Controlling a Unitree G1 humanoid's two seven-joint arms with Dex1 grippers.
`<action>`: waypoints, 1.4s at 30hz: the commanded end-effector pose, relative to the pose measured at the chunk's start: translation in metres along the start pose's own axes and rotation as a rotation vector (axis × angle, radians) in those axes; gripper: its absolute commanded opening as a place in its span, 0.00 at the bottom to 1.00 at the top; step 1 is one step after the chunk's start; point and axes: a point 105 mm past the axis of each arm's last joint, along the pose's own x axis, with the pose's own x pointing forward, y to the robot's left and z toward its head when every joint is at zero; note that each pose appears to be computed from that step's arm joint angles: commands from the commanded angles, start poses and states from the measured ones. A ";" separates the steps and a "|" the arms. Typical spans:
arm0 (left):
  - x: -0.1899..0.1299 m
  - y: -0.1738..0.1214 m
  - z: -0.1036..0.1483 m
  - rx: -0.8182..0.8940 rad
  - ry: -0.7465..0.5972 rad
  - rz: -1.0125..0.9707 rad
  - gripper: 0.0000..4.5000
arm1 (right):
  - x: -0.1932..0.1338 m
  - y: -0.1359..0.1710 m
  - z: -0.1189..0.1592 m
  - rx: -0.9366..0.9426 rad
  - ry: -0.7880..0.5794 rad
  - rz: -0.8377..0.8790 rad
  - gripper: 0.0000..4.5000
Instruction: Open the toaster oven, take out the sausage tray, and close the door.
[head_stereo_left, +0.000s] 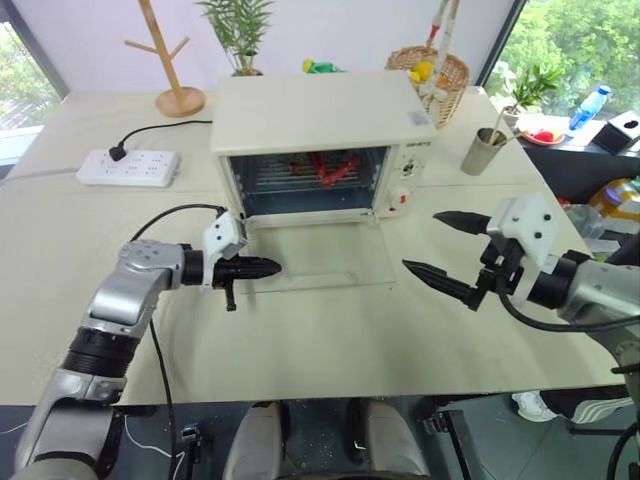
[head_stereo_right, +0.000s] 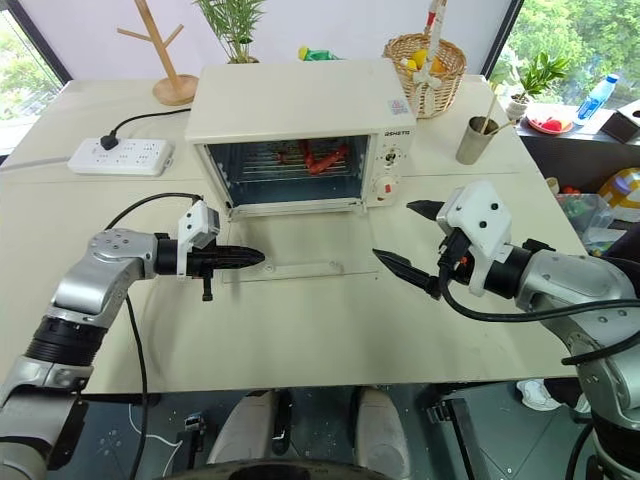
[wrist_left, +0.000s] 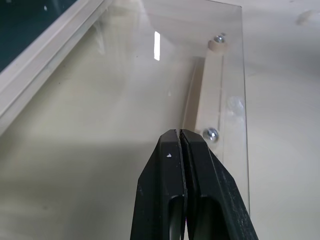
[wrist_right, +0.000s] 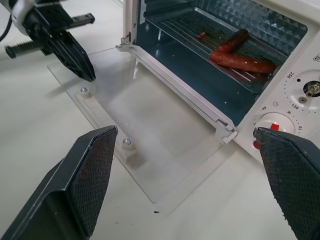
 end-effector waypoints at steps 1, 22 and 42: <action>-0.003 0.000 0.001 -0.012 -0.011 0.001 0.19 | 0.000 -0.001 0.008 -0.030 -0.021 -0.004 1.00; -0.114 -0.016 0.080 -0.086 -0.144 0.137 0.99 | 0.060 -0.015 0.014 -0.183 -0.070 -0.038 1.00; -0.112 -0.004 0.088 -0.075 -0.200 0.240 0.99 | 0.200 -0.005 0.016 -0.796 -0.111 -0.073 1.00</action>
